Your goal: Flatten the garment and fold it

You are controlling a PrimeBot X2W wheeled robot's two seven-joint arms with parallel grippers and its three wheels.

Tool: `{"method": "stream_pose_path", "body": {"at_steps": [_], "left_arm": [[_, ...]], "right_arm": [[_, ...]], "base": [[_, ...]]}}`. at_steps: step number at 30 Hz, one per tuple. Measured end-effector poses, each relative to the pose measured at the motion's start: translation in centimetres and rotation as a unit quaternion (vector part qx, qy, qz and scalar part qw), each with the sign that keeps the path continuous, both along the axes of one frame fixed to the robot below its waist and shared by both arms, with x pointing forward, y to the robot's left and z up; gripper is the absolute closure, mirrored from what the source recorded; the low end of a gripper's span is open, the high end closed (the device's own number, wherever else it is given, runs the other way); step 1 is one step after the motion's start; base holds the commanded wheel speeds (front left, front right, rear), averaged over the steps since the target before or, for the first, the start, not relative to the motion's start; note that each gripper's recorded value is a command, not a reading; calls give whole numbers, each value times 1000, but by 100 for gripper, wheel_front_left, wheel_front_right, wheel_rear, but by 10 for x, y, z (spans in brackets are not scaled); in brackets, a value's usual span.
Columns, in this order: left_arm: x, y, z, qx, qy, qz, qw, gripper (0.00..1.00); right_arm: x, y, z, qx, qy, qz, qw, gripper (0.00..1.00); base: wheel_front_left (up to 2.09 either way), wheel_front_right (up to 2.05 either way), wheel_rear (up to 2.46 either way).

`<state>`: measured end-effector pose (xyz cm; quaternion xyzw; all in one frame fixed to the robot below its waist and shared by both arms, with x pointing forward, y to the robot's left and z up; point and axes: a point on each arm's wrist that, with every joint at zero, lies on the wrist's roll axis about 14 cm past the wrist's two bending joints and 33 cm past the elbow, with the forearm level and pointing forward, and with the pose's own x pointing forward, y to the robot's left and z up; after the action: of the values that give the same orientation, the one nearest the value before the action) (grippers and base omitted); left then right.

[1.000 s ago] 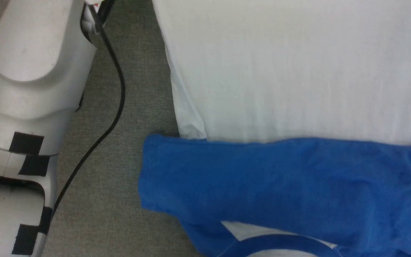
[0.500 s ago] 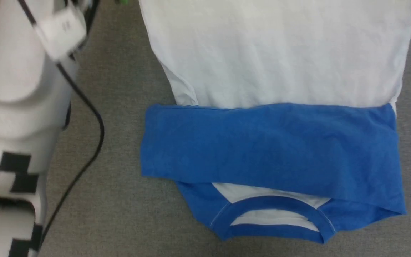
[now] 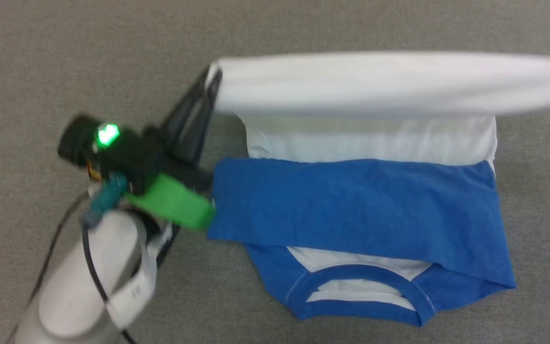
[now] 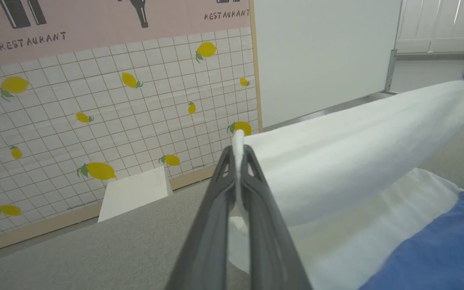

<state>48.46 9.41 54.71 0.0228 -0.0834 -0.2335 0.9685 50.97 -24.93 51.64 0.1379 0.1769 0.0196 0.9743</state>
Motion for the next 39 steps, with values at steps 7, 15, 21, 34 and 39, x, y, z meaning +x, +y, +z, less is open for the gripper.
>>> {"method": "stream_pose_path", "body": {"at_steps": [7, 15, 21, 34, 39], "left_arm": [[-62, 4, -21, -9, 35, 19, 999, 100], [-120, 6, -58, -40, 113, 40, 992, 100], [-144, 0, -78, -51, 157, 41, 985, 100], [-174, 6, -121, -36, 224, 52, 972, 0], [-161, 26, -100, -61, 190, 104, 974, 0]], "right_arm": [[-66, 10, -26, 45, 32, -15, 998, 100], [-135, 20, -56, 87, 82, -29, 992, 100], [-172, 20, -77, 102, 124, -40, 986, 100], [-202, 42, -100, 121, 175, -14, 977, 0], [-196, 31, -87, 100, 154, -11, 983, 0]], "base": [[0, 0, 0], [0, 0, 0], [0, 0, 0], [0, 0, 0], [0, 0, 0]]}}
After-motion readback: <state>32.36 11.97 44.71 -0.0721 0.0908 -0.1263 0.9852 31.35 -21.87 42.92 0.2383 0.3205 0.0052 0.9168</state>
